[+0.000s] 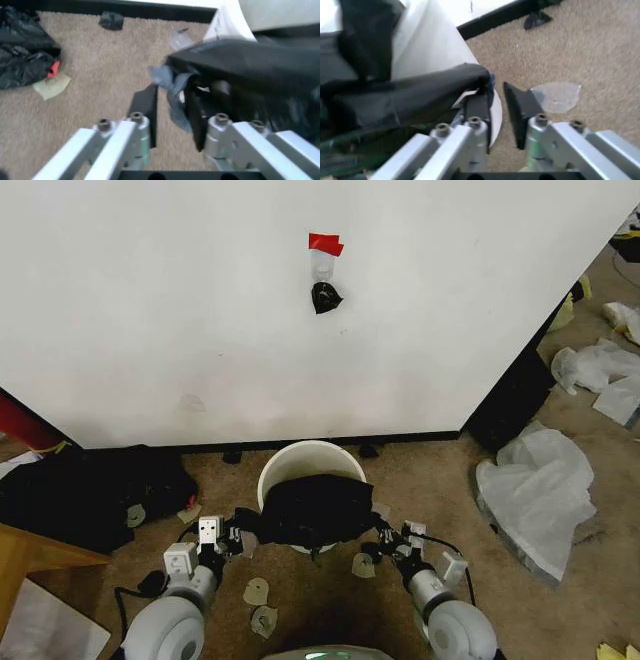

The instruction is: Place the garbage bag over the trash bin.

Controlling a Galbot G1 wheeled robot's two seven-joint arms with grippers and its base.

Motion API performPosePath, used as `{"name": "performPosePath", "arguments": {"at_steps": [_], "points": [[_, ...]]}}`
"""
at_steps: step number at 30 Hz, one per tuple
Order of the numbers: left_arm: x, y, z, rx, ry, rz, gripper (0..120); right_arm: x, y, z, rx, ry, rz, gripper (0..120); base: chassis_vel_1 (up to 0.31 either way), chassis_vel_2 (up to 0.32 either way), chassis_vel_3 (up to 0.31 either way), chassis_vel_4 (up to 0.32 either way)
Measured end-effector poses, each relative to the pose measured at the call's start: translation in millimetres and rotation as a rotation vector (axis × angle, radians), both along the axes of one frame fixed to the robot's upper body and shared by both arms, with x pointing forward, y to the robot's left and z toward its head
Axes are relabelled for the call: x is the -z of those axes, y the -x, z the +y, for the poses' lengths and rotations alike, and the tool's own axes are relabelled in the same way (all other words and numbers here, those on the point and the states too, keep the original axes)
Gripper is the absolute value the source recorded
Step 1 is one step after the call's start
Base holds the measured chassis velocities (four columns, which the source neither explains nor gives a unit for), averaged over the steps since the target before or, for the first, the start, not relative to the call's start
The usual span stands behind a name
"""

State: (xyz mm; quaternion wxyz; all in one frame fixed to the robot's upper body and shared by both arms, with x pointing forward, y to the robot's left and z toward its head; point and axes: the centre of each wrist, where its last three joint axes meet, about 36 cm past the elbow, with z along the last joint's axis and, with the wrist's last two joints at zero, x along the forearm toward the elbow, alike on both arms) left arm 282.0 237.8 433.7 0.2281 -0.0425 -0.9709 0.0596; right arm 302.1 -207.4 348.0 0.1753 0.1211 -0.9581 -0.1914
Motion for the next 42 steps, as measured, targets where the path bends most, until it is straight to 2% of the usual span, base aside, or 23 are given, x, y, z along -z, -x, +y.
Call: {"name": "performPosePath", "arguments": {"at_steps": [1,7,9,10,13,15,16,17,18,19,22,23,25,27,29,30,33,34,35,36,38,40,42], "points": [[-2.3,10.8,-1.0,0.008,-0.011,0.004,34,0.0,7.1,-1.8,-0.008,0.022,-0.022,19,0.000,0.000,0.000,0.000],[-8.7,40.3,-5.1,0.004,-0.047,-0.009,56,3.5,31.6,-12.2,-0.010,0.092,-0.126,41,0.000,0.000,0.000,0.000],[-10.4,43.7,-5.9,0.002,-0.049,-0.014,59,3.7,35.8,-13.9,-0.015,0.102,-0.140,45,0.000,0.000,0.000,0.000],[-13.8,48.4,-6.9,-0.005,-0.051,-0.024,65,4.4,42.9,-16.6,-0.027,0.119,-0.161,50,0.000,0.000,0.000,0.000],[-25.4,60.2,-10.3,-0.016,-0.033,-0.042,73,5.3,60.7,-23.7,-0.068,0.145,-0.206,62,0.000,0.000,0.000,0.000],[-31.3,66.5,-12.3,-0.022,-0.011,-0.065,83,6.5,69.5,-29.4,-0.087,0.162,-0.254,69,0.000,0.000,0.000,0.000],[-31.3,66.5,-12.3,-0.022,-0.011,-0.065,83,6.5,69.5,-29.4,-0.087,0.162,-0.254,69,0.000,0.000,0.000,0.000],[-34.3,69.8,-13.0,-0.025,0.006,-0.099,89,7.5,73.9,-33.8,-0.088,0.171,-0.296,75,0.000,0.000,0.000,0.000],[-34.6,70.1,-13.1,-0.025,0.008,-0.104,89,7.6,74.5,-34.4,-0.088,0.172,-0.302,76,0.000,0.000,0.000,0.000],[-35.8,71.2,-13.1,-0.033,0.029,-0.157,95,8.3,78.2,-38.2,-0.076,0.170,-0.343,83,0.000,0.000,0.000,0.000],[-37.4,68.4,-12.8,-0.037,0.058,-0.235,100,5.7,81.5,-42.7,-0.043,0.152,-0.389,92,0.000,0.000,0.000,0.000],[-37.4,68.4,-12.8,-0.037,0.058,-0.235,100,5.7,81.5,-42.7,-0.043,0.152,-0.389,92,0.000,0.000,0.000,0.000],[-40.7,61.9,-12.3,-0.023,0.081,-0.312,100,-0.7,85.0,-43.7,0.000,0.128,-0.423,99,0.000,0.000,0.000,0.000],[-46.0,53.9,-11.7,0.004,0.091,-0.372,100,-7.8,87.7,-42.2,0.033,0.120,-0.460,100,0.000,0.000,0.000,0.000],[-56.8,38.1,-8.5,0.092,0.079,-0.446,100,-29.0,88.2,-34.2,0.086,0.119,-0.535,100,0.000,0.000,0.000,0.000],[-56.8,38.1,-8.5,0.092,0.079,-0.446,100,-29.0,88.2,-34.2,0.086,0.119,-0.535,100,0.000,0.000,0.000,0.000],[-63.5,34.0,-4.3,0.202,0.059,-0.444,100,-51.6,76.7,-24.3,0.059,0.124,-0.607,100,0.000,0.000,0.000,0.000],[-65.5,26.6,-0.9,0.259,0.050,-0.432,100,-57.8,76.9,-22.9,0.049,0.136,-0.631,100,0.000,0.000,0.000,0.000],[-65.7,24.9,-0.3,0.269,0.047,-0.430,100,-59.3,77.2,-22.6,0.047,0.140,-0.637,100,0.000,0.000,0.000,0.000],[-64.6,7.3,6.0,0.339,0.020,-0.420,100,-65.7,80.4,-22.4,0.042,0.158,-0.668,100,0.000,0.000,0.000,0.000],[-64.3,3.3,7.5,0.351,0.012,-0.420,100,-66.3,80.9,-22.4,0.043,0.160,-0.671,100,0.000,0.000,0.000,0.000],[-62.7,-39.1,23.8,0.434,-0.065,-0.427,100,-74.6,89.6,-21.7,0.076,0.166,-0.694,100,0.000,0.000,0.000,0.000],[-62.7,-55.9,28.0,0.455,-0.082,-0.421,100,-76.5,93.1,-20.5,0.095,0.159,-0.691,100,0.000,0.000,0.000,0.000]]}}
